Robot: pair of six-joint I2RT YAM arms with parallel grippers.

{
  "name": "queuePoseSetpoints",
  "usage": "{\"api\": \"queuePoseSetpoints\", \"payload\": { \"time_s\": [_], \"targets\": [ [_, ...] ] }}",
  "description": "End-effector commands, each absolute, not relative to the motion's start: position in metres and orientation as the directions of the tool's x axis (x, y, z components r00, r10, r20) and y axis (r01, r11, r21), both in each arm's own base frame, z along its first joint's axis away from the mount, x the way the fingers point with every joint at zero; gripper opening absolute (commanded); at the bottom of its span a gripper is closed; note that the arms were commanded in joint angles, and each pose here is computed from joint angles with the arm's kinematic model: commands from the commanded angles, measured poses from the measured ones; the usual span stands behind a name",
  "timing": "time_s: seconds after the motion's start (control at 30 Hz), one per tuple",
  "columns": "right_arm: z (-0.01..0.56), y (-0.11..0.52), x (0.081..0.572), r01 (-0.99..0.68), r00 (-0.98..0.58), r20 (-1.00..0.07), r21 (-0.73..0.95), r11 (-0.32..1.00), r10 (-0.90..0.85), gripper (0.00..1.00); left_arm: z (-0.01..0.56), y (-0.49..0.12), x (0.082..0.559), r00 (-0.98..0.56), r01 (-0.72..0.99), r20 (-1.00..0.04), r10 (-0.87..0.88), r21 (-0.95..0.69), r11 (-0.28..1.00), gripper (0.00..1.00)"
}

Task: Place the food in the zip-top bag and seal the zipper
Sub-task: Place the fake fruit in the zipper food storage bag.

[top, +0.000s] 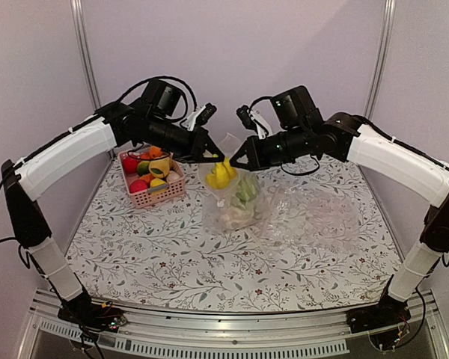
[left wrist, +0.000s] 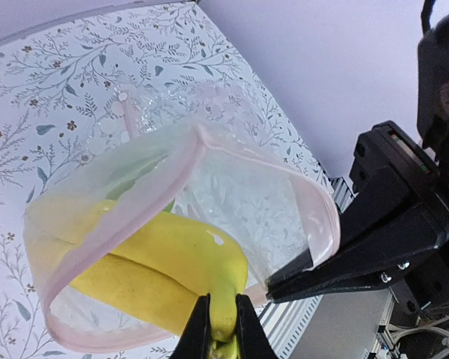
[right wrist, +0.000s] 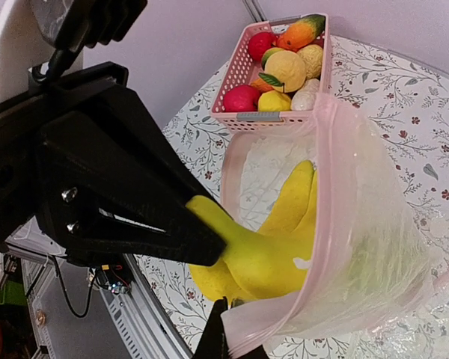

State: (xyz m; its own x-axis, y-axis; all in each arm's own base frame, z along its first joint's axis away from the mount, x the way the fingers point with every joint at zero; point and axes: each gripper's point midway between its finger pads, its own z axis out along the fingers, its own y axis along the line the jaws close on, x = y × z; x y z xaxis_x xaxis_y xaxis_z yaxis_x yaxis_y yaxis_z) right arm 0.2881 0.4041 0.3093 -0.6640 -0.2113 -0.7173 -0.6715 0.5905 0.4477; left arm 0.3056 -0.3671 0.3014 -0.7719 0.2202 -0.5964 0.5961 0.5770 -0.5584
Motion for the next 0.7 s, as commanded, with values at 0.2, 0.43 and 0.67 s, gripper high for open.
{"api": "queuePoseSetpoints", "payload": {
  "time_s": [0.2,0.43,0.67],
  "targets": [
    [0.342,0.414,0.267,-0.7,-0.666,-0.727,0.536,0.472,-0.163,0.0,0.312,-0.363,0.325,-0.702,0.612,-0.691,0.172,-0.462,0.641,0.0],
    [0.333,0.414,0.275,-0.675,-0.677,-0.722,0.531,0.512,-0.143,0.0,0.287,-0.367,0.308,-0.722,0.626,-0.63,0.287,-0.416,0.66,0.04],
    [0.323,0.412,0.284,-0.648,-0.688,-0.714,0.522,0.555,-0.131,0.0,0.283,-0.369,0.297,-0.72,0.643,-0.613,0.326,-0.413,0.645,0.25]
  ]
}}
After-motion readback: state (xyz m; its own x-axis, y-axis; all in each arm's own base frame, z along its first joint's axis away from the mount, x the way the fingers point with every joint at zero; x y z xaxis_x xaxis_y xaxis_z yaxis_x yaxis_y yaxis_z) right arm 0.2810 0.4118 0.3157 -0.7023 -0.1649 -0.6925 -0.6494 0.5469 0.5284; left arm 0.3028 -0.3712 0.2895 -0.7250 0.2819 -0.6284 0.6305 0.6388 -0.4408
